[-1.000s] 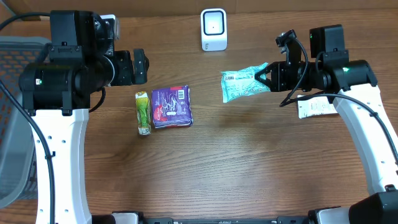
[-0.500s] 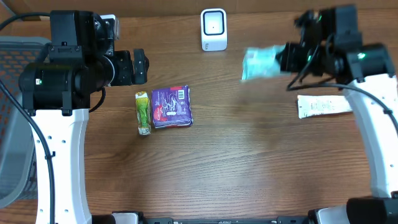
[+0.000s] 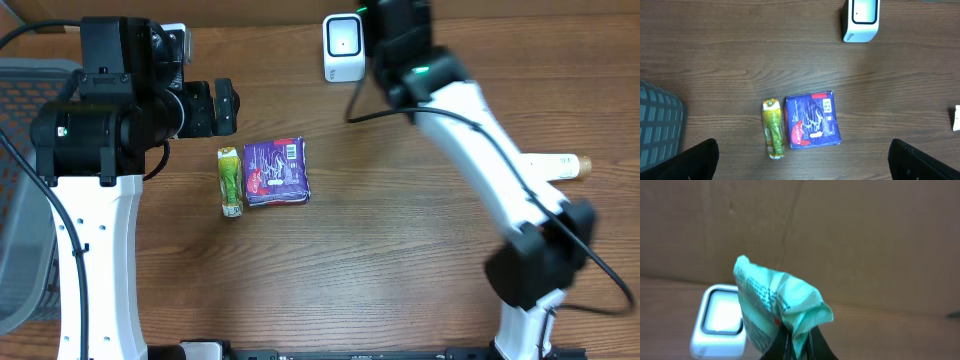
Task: Scan the item barcode
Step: 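Hold the wipes pack barcode over the white scanner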
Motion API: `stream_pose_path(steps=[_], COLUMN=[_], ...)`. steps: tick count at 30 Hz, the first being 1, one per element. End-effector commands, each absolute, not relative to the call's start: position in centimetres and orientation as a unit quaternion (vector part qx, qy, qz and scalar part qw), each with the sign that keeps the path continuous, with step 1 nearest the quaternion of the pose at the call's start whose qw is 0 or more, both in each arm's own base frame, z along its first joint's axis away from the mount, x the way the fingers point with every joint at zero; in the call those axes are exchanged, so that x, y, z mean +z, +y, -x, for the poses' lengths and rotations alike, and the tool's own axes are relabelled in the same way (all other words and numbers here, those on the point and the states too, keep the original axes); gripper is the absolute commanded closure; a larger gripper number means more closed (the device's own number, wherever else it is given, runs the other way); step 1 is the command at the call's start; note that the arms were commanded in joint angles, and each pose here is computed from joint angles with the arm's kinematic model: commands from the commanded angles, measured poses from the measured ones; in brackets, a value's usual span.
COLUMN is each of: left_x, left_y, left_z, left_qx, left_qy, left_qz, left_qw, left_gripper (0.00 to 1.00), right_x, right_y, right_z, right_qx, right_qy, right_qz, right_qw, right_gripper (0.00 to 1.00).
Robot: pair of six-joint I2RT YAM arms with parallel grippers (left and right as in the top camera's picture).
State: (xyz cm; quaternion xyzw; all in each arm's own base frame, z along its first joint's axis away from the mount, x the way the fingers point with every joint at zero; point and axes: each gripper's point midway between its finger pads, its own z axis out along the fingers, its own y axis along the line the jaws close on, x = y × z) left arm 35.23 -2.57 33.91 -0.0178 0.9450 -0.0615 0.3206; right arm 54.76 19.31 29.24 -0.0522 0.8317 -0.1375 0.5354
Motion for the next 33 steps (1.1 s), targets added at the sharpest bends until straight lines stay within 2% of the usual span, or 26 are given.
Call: stream_pose_path(steps=[1,8,18,27,33], left_x=[34.0,34.0,34.0,34.0,34.0], left_y=[-2.7,-2.7,-2.7,-2.7,-2.7], left_z=[-35.5,-35.5,-35.5,-35.5,-35.5], left_qx=[-0.060,-0.060,-0.061,-0.060,-0.060], left_qy=[0.945,0.945,0.945,0.945,0.945], left_qz=[0.013,0.013,0.013,0.013,0.013], left_qw=[0.323,0.323,0.323,0.323,0.323], left_gripper=[0.01,0.01,0.00,0.00,0.00], right_x=[29.4,24.8,22.2,18.3,17.4], right_y=[18.0,20.2,23.7,25.1,25.1], right_z=[-56.7,-60.1,-63.0,-63.3,-63.3], right_qx=[-0.279,-0.397,-0.407,-0.396,-0.396], right_qy=[0.790,0.727,0.661,0.650,0.652], right_qz=[0.111,0.292,0.366,0.431,0.437], right_qw=[0.535,0.478,0.513,0.484,0.476], right_gripper=[0.96,0.96,0.96,0.96,0.96])
